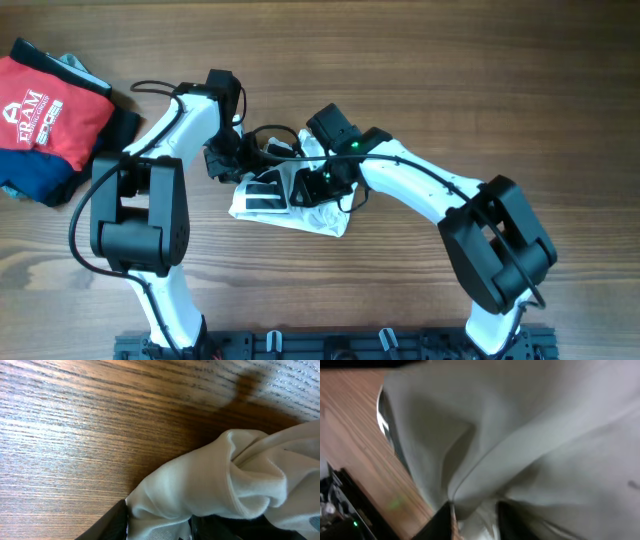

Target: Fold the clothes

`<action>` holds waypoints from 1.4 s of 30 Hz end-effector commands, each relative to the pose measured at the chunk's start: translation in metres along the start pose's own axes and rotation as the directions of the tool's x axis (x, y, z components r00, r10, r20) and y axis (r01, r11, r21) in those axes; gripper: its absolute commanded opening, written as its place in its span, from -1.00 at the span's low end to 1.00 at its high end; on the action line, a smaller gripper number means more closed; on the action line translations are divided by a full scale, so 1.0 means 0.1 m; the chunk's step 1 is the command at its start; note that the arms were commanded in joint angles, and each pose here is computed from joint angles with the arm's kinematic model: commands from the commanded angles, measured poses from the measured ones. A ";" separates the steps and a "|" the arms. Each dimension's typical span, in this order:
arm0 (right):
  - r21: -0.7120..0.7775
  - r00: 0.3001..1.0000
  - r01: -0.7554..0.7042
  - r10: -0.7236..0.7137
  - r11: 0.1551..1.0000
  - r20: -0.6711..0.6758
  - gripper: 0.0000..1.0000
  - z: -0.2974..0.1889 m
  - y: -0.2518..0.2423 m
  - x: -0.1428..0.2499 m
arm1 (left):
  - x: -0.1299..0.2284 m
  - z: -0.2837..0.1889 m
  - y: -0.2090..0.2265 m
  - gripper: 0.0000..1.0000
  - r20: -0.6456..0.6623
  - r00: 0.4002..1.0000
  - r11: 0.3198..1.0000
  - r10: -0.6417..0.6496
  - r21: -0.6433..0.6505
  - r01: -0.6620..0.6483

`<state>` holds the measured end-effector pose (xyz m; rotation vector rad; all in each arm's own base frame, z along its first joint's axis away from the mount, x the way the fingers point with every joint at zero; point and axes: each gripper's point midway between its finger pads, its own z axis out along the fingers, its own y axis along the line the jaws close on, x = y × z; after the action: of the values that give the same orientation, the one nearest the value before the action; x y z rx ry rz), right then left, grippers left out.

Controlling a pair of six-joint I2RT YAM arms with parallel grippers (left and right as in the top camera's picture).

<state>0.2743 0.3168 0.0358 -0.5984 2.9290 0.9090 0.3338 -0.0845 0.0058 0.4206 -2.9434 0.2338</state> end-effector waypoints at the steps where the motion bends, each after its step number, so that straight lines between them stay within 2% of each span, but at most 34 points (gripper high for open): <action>1: -0.033 0.999 -0.040 0.040 0.999 -0.009 -0.67 0.06 0.04 0.01 | 0.05 0.08 0.04 -0.19 -0.022 1.000 1.000 0.011 -0.018 -0.012; 4: -0.089 0.999 -0.027 0.024 0.996 -0.034 -0.91 0.05 0.14 0.06 | 0.05 0.08 0.04 -0.18 -0.022 1.000 1.000 0.011 -0.018 -0.012; 6: -0.079 0.994 -0.067 0.060 0.995 -0.087 -0.91 0.04 0.11 0.19 | 0.05 0.08 0.04 -0.18 -0.022 1.000 1.000 0.011 -0.018 -0.012; 7: -0.007 0.985 -0.132 0.130 0.991 -0.116 -0.91 0.03 -0.02 0.28 | 0.06 0.08 0.04 -0.18 -0.022 1.000 1.000 0.011 -0.018 -0.012; 8: 0.152 0.961 -0.230 0.249 0.961 -0.121 -0.91 0.00 -0.28 0.41 | 0.06 0.08 0.04 -0.17 -0.023 1.000 1.000 0.011 -0.018 -0.012; 9: 0.265 0.947 -0.270 0.305 0.926 -0.102 -0.91 -0.05 -0.47 0.48 | 0.06 0.08 0.04 -0.18 -0.023 1.000 1.000 0.011 -0.018 -0.012; 11: 0.444 0.934 -0.294 0.353 0.846 -0.054 -0.91 -0.17 -0.78 0.58 | 0.06 0.08 0.04 -0.17 -0.023 1.000 1.000 0.011 -0.018 -0.012; 12: 0.484 0.935 -0.288 0.352 0.827 -0.047 -0.91 -0.21 -0.85 0.61 | 0.06 0.08 0.04 -0.15 -0.022 1.000 1.000 0.011 -0.018 -0.012; 14: 0.456 0.944 -0.263 0.325 0.850 -0.061 -0.91 -0.18 -0.81 0.58 | 0.06 0.08 0.04 -0.12 -0.022 1.000 1.000 0.011 -0.018 -0.012; 17: 0.292 0.970 -0.174 0.214 0.940 -0.113 -0.91 -0.06 -0.54 0.47 | 0.06 0.08 0.04 -0.12 -0.023 1.000 1.000 0.011 -0.018 -0.012; 21: -0.013 0.990 -0.040 0.038 0.999 -0.137 -0.70 -0.03 -0.01 0.35 | 0.06 0.08 0.04 -0.11 -0.022 1.000 1.000 0.011 -0.018 -0.012; 22: -0.028 0.991 -0.033 0.029 0.999 -0.129 -0.67 -0.06 0.03 0.33 | 0.06 0.08 0.04 -0.11 -0.022 1.000 1.000 0.011 -0.018 -0.012; 25: -0.032 0.997 -0.006 0.003 0.999 -0.079 -0.61 -0.21 0.11 0.26 | 0.06 0.08 0.04 -0.11 -0.022 1.000 1.000 0.011 -0.018 -0.012; 28: -0.012 0.999 0.018 -0.018 1.000 -0.033 -0.35 -0.30 0.13 0.19 | 0.05 0.08 0.04 -0.11 -0.022 1.000 1.000 0.011 -0.018 -0.012; 32: -0.008 0.999 0.019 -0.019 1.000 -0.026 -0.32 -0.26 0.11 0.16 | 0.05 0.08 0.04 -0.11 -0.022 1.000 1.000 0.011 -0.018 -0.012; 36: 0.076 0.999 -0.036 0.037 0.996 -0.007 -0.29 -0.19 -0.07 0.11 | 0.06 0.08 0.04 -0.12 -0.022 1.000 1.000 0.011 -0.018 -0.012; 42: 0.054 0.999 -0.045 0.046 0.998 -0.014 -0.31 -0.03 -0.11 0.07 | 0.05 0.08 0.04 -0.11 -0.022 1.000 1.000 0.011 -0.018 -0.012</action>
<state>0.2714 0.3054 0.0462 -0.5741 2.9437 0.8438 0.3336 -0.0843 0.0055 0.4201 -2.9430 0.2330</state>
